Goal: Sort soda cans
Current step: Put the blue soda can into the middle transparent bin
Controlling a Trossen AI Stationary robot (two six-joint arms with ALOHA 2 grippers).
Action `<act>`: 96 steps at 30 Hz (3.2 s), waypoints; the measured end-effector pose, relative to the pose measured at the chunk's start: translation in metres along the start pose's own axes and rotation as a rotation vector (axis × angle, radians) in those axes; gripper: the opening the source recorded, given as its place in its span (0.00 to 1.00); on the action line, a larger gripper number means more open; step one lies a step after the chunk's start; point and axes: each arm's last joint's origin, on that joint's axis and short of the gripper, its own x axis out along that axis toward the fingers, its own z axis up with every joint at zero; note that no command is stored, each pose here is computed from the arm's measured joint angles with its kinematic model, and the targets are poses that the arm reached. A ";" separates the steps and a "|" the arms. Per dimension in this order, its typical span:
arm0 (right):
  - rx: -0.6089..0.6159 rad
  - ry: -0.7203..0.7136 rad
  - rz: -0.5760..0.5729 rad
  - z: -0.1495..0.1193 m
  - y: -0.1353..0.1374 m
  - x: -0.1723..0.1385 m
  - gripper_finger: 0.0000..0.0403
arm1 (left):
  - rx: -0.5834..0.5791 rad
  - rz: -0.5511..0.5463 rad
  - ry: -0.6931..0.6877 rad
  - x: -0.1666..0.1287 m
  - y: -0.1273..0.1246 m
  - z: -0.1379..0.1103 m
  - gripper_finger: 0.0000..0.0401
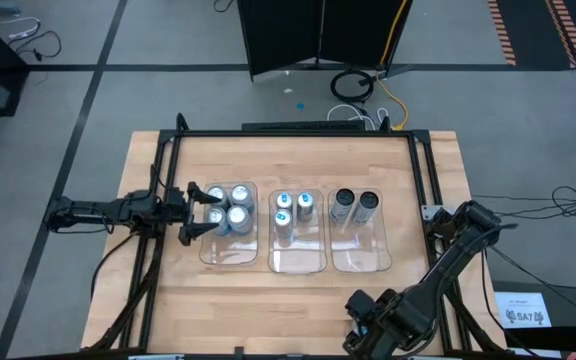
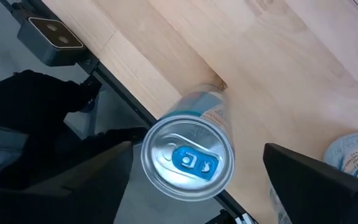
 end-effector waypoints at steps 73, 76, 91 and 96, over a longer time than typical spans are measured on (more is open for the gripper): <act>-0.090 -0.146 0.023 0.009 -0.003 -0.012 0.57 | 0.000 0.000 0.000 0.000 0.000 0.000 0.97; -0.109 -0.206 0.068 0.022 -0.008 -0.031 0.58 | 0.000 0.001 0.000 0.000 0.000 0.000 0.97; -0.196 -0.293 0.057 0.146 -0.042 -0.070 0.58 | 0.000 0.000 0.000 0.000 0.000 0.000 0.97; -0.210 -0.276 0.026 0.189 -0.059 -0.067 0.58 | 0.000 0.000 0.000 0.000 0.000 0.000 0.97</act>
